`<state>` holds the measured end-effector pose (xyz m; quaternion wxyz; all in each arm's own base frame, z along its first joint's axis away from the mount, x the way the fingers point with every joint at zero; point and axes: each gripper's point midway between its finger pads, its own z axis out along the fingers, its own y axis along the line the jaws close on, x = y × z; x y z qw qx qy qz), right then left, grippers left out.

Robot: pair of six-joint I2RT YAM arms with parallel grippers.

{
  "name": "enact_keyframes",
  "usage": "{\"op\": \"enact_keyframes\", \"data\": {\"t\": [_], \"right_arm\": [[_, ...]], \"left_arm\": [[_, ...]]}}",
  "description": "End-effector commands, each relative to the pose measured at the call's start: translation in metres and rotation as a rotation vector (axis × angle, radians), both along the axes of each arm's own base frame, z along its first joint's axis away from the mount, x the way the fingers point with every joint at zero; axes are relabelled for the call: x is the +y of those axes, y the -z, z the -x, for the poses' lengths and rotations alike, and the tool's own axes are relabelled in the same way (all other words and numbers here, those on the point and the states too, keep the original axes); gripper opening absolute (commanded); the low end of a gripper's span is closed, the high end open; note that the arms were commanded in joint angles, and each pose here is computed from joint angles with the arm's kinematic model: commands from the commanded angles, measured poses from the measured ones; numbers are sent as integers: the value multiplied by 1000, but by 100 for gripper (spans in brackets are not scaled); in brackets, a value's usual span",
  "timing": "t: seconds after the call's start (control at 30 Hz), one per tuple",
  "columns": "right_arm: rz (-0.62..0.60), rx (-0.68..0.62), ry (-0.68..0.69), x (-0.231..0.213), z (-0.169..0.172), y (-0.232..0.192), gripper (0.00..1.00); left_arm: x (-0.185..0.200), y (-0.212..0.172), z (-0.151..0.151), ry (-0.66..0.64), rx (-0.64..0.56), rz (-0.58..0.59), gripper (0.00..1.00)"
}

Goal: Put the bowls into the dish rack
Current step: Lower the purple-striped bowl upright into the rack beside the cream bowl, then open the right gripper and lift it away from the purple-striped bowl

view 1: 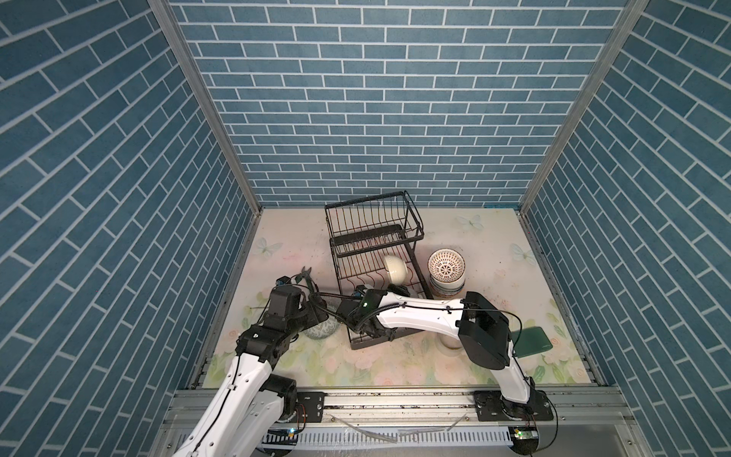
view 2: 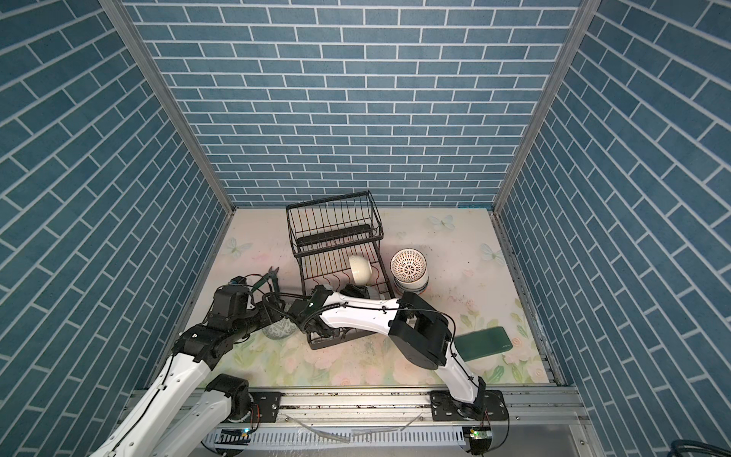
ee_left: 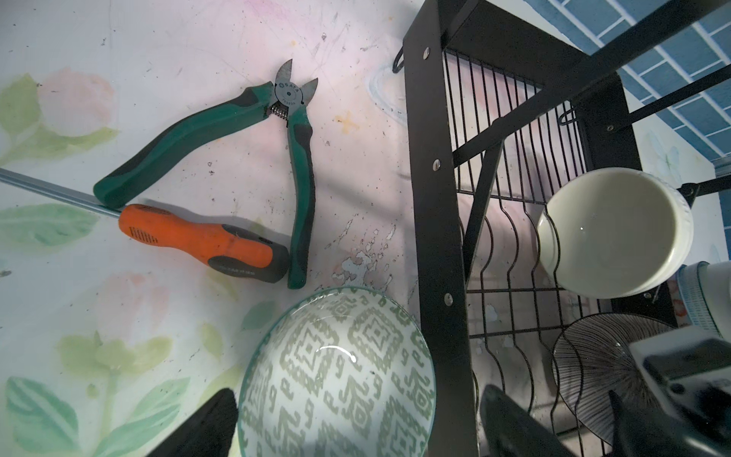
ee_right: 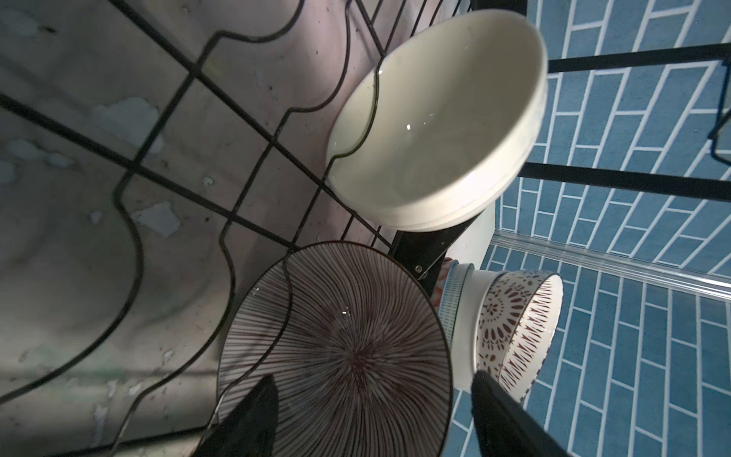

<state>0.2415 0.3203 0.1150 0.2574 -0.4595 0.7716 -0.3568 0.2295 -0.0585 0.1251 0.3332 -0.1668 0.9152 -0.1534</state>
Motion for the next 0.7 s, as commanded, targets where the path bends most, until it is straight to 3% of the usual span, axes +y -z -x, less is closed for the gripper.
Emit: {"op": "enact_keyframes", "data": {"t": [0.0,0.27,0.67], "right_arm": [[-93,-36,40,-4,-4,-23,82],[-201,-53,83,-8,-10,-43,84],[-584,78,152,-3,-10,-62,82]], "left_arm": [[-2,-14,-7,7,-43,12,97],[-5,-15,-8,18,-52,22,99],[-9,-14,-6,41,-45,38,99]]}}
